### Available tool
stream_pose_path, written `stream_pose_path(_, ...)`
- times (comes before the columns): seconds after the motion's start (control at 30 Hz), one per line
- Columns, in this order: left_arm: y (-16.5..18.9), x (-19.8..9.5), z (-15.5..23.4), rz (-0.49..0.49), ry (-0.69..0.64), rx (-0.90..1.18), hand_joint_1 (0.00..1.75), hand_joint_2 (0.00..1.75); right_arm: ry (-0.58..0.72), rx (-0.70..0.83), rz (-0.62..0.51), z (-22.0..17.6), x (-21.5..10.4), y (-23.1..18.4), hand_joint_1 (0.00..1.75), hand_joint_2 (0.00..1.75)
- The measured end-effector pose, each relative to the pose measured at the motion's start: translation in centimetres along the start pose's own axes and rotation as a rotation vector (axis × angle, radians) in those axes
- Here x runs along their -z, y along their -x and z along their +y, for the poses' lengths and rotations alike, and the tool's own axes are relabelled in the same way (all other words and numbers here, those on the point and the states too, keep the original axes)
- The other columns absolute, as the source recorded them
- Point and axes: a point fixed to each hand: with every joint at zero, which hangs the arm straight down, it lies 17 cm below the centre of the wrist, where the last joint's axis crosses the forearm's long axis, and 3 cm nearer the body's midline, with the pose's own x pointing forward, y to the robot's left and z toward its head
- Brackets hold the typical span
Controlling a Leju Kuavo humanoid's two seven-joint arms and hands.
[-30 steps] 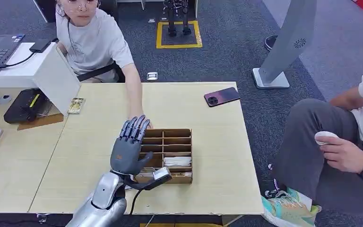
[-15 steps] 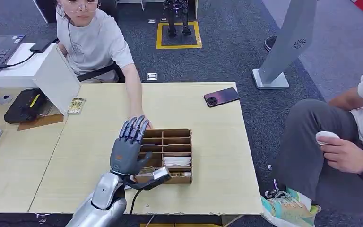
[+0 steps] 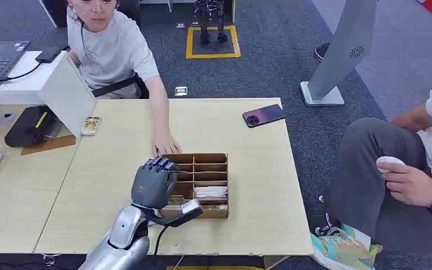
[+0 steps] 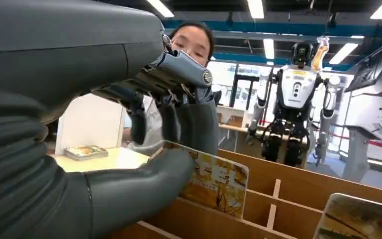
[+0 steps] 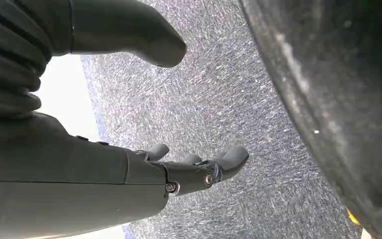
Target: Pass the card to the sensor for recognition and then transmit it.
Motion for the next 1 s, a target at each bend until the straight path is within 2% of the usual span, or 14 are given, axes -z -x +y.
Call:
stream_pose_path(0.8,0.3,-0.2,-0.3,0.002,0.014,-0.029,1.75,1.75,0.003,-0.001,-0.001,0.0,0.0,0.0,0.00,1.75)
stream_pose_path(1.0,1.2,0.0,0.2,0.030,0.009,-0.124,1.75,1.75,0.004,0.002,-0.003,0.0,0.0,-0.1,0.00,1.75)
